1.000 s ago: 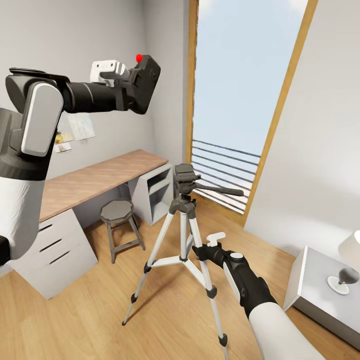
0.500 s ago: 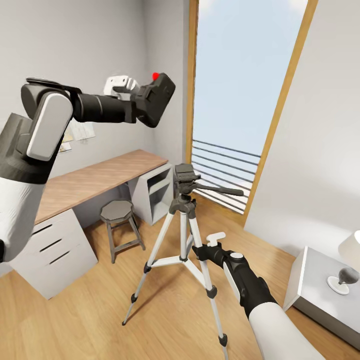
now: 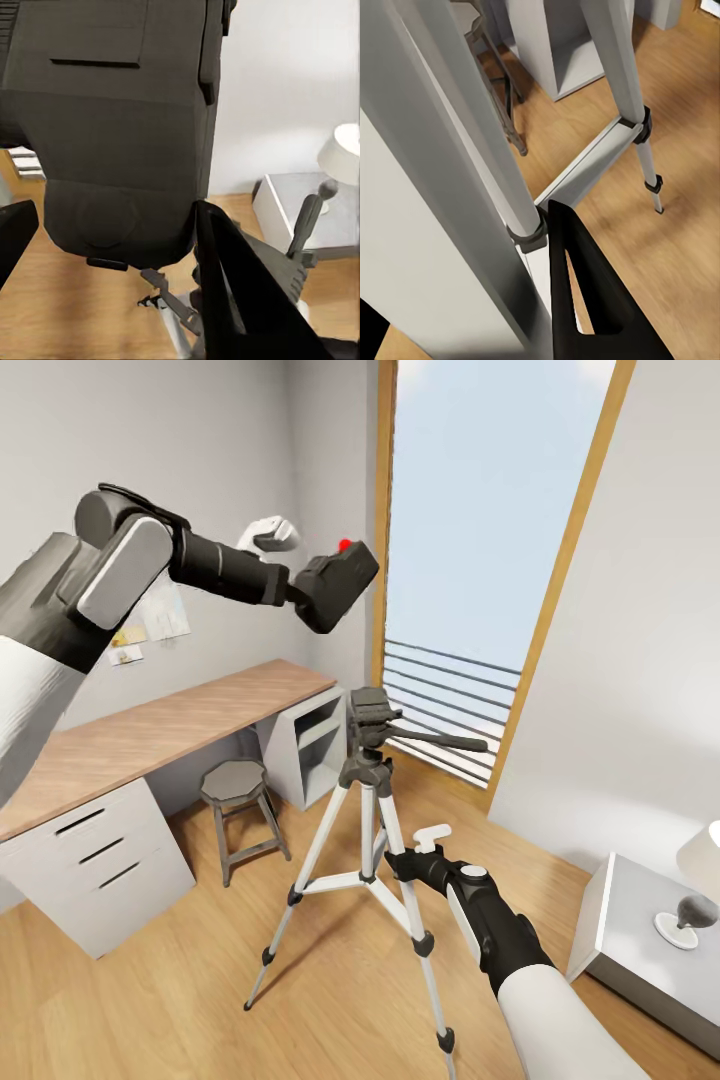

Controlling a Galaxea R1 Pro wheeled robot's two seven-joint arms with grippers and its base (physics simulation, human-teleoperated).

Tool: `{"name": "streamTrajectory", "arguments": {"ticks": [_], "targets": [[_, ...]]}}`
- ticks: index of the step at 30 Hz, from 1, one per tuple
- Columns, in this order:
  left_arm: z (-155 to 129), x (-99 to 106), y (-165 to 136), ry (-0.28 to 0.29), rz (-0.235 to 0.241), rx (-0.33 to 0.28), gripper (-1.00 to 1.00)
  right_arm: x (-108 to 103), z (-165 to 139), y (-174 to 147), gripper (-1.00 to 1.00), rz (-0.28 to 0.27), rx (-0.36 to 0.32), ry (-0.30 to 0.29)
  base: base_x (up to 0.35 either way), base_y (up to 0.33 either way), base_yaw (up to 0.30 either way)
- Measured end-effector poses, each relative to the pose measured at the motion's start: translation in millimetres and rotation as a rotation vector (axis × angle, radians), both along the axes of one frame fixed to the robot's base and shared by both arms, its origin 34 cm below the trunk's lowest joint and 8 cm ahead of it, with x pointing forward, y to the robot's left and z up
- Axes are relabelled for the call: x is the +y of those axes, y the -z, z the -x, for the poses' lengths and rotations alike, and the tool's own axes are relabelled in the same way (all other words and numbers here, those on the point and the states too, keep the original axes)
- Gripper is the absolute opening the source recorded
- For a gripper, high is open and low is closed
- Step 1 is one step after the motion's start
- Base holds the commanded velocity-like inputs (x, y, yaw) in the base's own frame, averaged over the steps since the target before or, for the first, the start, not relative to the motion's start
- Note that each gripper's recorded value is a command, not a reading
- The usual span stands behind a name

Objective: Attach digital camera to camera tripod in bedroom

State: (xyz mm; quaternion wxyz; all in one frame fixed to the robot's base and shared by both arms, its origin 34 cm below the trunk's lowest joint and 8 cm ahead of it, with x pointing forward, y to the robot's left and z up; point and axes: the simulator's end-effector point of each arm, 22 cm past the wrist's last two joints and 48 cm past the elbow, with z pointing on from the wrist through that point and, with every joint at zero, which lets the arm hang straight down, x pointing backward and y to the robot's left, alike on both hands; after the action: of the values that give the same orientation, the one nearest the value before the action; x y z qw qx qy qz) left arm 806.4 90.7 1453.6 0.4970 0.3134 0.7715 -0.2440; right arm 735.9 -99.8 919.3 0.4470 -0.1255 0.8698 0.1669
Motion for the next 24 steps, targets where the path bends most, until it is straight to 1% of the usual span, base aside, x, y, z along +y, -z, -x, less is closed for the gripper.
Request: {"name": "streamTrajectory", "arguments": {"ticks": [1, 2, 3, 4, 5, 10, 13, 17, 19, 21, 24], "targets": [[1, -2, 3, 0.012, -0.023, 0.009, -1.0, 0, 0, 0, -1.0, 0.0, 0.0, 0.0, 0.0, 0.0, 0.0], [4, -7, 11, 0.037, -0.062, 0.029, -1.0, 0, 0, 0, -1.0, 0.0, 0.0, 0.0, 0.0, 0.0, 0.0], [5, -9, 15, 0.046, -0.083, 0.037, -1.0, 0, 0, 0, -1.0, 0.0, 0.0, 0.0, 0.0, 0.0, 0.0], [7, -11, 23, 0.064, -0.115, 0.051, -1.0, 0, 0, 0, -1.0, 0.0, 0.0, 0.0, 0.0, 0.0, 0.0], [8, -12, 26, 0.07, -0.129, 0.057, -1.0, 0, 0, 0, -1.0, 0.0, 0.0, 0.0, 0.0, 0.0, 0.0], [12, -14, 34, 0.089, -0.173, 0.067, -1.0, 0, 0, 0, -1.0, 0.001, 0.0, -0.001, 0.0, 0.0, 0.0], [14, -15, 35, 0.099, -0.183, 0.067, -1.0, 0, 0, 0, -1.0, 0.001, 0.0, -0.001, 0.0, 0.0, 0.0], [22, -22, 35, 0.138, -0.208, 0.05, -1.0, 0, 0, 0, -1.0, 0.001, 0.0, -0.001, 0.0, 0.0, 0.0], [27, -24, 35, 0.159, -0.231, 0.032, -1.0, 0, 0, 0, -1.0, 0.001, 0.0, -0.001, 0.0, 0.0, 0.0], [35, -26, 38, 0.197, -0.291, 0.0, -1.0, 0, 0, 0, -1.0, 0.001, 0.0, -0.001, 0.0, 0.0, 0.0], [41, -28, 38, 0.221, -0.311, -0.012, -1.0, 0, 0, 0, -1.0, 0.001, 0.0, -0.001, 0.0, 0.0, 0.0]]}}
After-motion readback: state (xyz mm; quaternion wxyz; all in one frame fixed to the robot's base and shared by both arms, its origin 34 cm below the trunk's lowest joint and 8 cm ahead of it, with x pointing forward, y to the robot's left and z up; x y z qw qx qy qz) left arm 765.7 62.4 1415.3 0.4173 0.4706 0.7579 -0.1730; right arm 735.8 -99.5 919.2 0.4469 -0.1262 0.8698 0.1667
